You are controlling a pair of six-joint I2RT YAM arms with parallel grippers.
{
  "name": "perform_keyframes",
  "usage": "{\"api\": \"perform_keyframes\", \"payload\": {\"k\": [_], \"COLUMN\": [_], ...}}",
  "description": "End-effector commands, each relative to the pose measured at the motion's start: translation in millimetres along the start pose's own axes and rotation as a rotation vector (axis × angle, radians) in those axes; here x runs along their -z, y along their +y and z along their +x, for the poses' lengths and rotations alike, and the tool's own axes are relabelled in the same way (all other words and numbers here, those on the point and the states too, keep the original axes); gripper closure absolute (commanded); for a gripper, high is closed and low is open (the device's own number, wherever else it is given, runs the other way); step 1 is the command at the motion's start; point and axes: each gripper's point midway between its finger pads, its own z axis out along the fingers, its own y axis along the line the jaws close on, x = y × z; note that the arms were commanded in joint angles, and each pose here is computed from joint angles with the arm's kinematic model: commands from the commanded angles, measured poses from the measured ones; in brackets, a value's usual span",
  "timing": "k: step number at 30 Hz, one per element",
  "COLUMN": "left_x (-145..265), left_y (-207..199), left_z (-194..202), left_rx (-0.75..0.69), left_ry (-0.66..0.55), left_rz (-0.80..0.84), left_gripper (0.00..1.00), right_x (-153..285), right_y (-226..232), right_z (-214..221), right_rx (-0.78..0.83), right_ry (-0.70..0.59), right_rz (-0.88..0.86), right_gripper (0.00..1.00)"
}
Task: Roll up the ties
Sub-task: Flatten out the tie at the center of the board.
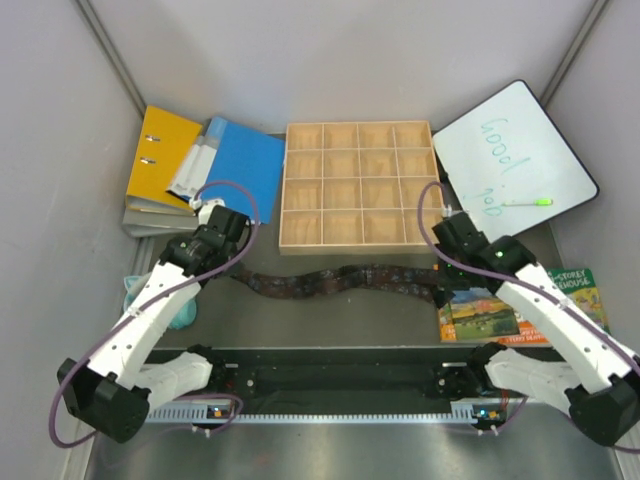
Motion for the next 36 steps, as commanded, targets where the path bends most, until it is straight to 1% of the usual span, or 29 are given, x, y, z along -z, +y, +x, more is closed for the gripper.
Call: {"api": "perform_keyframes", "payload": {"k": [1, 3, 5, 7, 8, 10, 14, 18, 19, 22, 24, 27, 29, 30, 31, 32, 33, 34, 35, 36], "left_x": [3, 1, -1, -2, -4, -5, -8, -5, -4, -3, -5, -9, -10, -10, -10, -10, -9, -10, -7, -7], "left_y": [7, 5, 3, 1, 0, -3, -12, -21, -23, -32, -35, -36, -36, -35, -37, -39, -40, -40, -46, -47], "left_z": [-8, -7, -4, -3, -1, 4, 15, 19, 20, 29, 40, 51, 55, 56, 58, 58, 58, 58, 60, 61], "left_rx": [-0.017, -0.017, -0.021, -0.022, -0.024, -0.028, -0.040, -0.042, -0.040, -0.042, -0.046, -0.058, -0.066, -0.068, -0.070, -0.069, -0.070, -0.067, -0.064, -0.064], "left_ry": [0.019, 0.032, 0.047, 0.058, 0.066, 0.090, 0.144, 0.177, 0.183, 0.225, 0.266, 0.304, 0.318, 0.321, 0.328, 0.330, 0.332, 0.333, 0.353, 0.356], "left_rz": [0.023, 0.032, 0.036, 0.045, 0.047, 0.065, 0.102, 0.152, 0.168, 0.217, 0.238, 0.248, 0.249, 0.249, 0.258, 0.267, 0.275, 0.275, 0.307, 0.310], "left_gripper": [1.00, 1.00, 1.00, 1.00, 1.00, 1.00, 1.00, 1.00, 1.00, 1.00, 1.00, 0.99, 0.99, 0.99, 0.99, 0.99, 0.98, 0.98, 0.98, 0.98], "right_x": [19, 28, 36, 40, 46, 52, 78, 91, 90, 80, 68, 48, 39, 31, 28, 23, 22, 18, 17, 16], "right_y": [-14, -25, -25, -31, -34, -44, -57, -73, -80, -93, -91, -100, -109, -119, -124, -127, -150, -162, -168, -174], "right_z": [-12, -16, -17, -12, -14, -9, -19, -24, -26, -29, -34, -38, -46, -49, -57, -61, -61, -67, -70, -73], "right_rx": [-0.109, -0.170, -0.189, -0.212, -0.219, -0.233, -0.257, -0.282, -0.282, -0.287, -0.283, -0.310, -0.346, -0.396, -0.429, -0.446, -0.535, -0.578, -0.602, -0.620], "right_ry": [-0.093, -0.120, -0.110, -0.066, -0.066, -0.031, -0.065, -0.088, -0.098, -0.076, -0.043, 0.012, 0.022, 0.053, 0.039, 0.039, 0.034, 0.031, 0.014, -0.003], "right_rz": [-0.038, -0.034, -0.073, -0.070, -0.065, -0.026, -0.025, 0.059, 0.095, 0.188, 0.198, 0.269, 0.300, 0.327, 0.329, 0.337, 0.409, 0.453, 0.475, 0.489], "right_gripper": [1.00, 1.00, 1.00, 1.00, 1.00, 1.00, 1.00, 1.00, 1.00, 1.00, 1.00, 1.00, 1.00, 1.00, 1.00, 0.97, 0.45, 0.14, 0.01, 0.01]}}
